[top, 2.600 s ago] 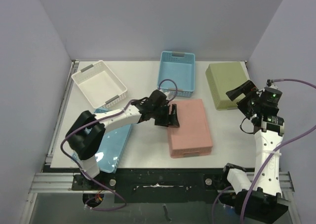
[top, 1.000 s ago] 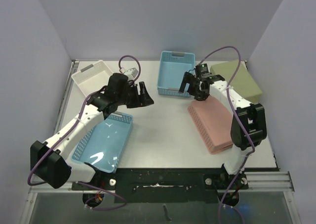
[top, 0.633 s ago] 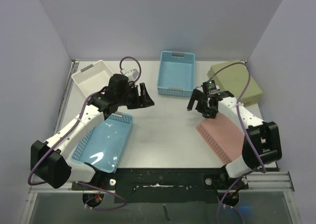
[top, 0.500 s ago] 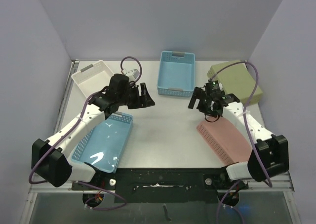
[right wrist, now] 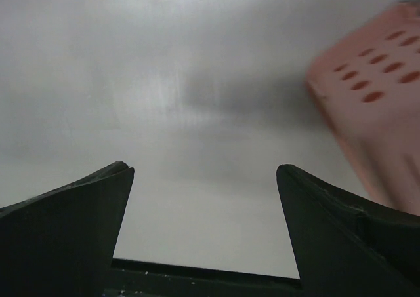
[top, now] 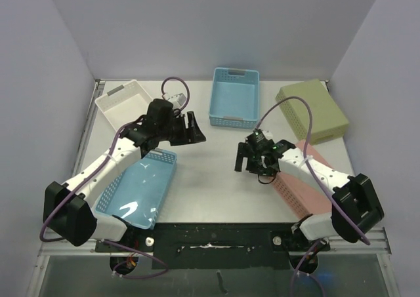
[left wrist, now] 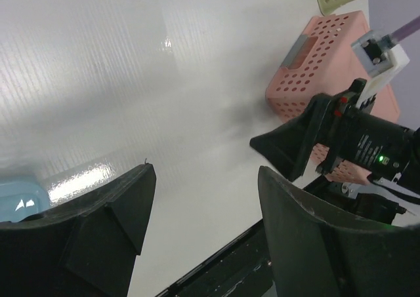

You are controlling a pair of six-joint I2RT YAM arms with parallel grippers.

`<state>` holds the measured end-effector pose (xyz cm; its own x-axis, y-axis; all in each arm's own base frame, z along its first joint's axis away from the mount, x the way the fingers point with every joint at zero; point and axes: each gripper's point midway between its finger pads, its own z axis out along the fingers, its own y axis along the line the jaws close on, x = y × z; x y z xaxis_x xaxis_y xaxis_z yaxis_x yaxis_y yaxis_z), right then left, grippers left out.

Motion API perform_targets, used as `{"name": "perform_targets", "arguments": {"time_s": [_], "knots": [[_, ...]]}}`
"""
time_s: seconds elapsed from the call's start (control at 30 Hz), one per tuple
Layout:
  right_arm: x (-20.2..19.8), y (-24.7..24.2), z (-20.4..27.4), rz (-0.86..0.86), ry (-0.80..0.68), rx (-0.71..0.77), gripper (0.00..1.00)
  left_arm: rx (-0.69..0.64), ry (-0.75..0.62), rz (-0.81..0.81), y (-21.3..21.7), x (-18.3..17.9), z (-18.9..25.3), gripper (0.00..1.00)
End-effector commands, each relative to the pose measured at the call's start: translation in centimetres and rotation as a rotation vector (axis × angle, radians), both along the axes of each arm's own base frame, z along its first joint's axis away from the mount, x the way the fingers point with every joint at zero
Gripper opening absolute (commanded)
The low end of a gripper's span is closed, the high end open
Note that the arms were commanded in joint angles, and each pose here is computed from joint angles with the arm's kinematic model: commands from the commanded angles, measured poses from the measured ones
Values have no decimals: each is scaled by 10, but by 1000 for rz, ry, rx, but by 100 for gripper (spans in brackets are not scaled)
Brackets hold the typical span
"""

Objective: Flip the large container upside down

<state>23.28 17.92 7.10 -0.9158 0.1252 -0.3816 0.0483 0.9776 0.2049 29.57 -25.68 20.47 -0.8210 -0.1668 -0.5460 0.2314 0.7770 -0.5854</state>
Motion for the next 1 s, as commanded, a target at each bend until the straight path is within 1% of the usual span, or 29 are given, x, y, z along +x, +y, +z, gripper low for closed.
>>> {"name": "perform_targets", "arguments": {"time_s": [0.0,0.1,0.17,0.37,0.47,0.57,0.67,0.7,0.77,0.87,0.97], "knots": [[22,-74,4,-258,-42,-128,98,-17,-67,20,-1,11,15,63],[22,-114,2,-383,-33,-119,98,-3,-75,33,2,15,16,63],[23,-123,7,-411,-51,-99,98,7,-89,40,2,20,17,63],[29,-95,29,-322,-111,29,98,46,-155,44,-4,47,24,63],[29,-84,46,-292,-151,63,98,104,-190,50,-7,71,23,63],[28,-83,63,-296,-184,74,98,212,-229,61,-4,104,17,64],[25,-89,76,-309,-206,59,97,273,-178,47,-5,133,7,65],[24,-91,81,-313,-218,56,98,301,-140,29,-9,143,-8,65],[22,-95,87,-324,-229,46,98,320,-146,17,-17,161,-11,65],[18,-99,92,-327,-232,35,98,314,-177,18,-29,187,-14,65],[16,-101,91,-330,-229,28,98,332,-174,12,-39,210,-31,65]]}}
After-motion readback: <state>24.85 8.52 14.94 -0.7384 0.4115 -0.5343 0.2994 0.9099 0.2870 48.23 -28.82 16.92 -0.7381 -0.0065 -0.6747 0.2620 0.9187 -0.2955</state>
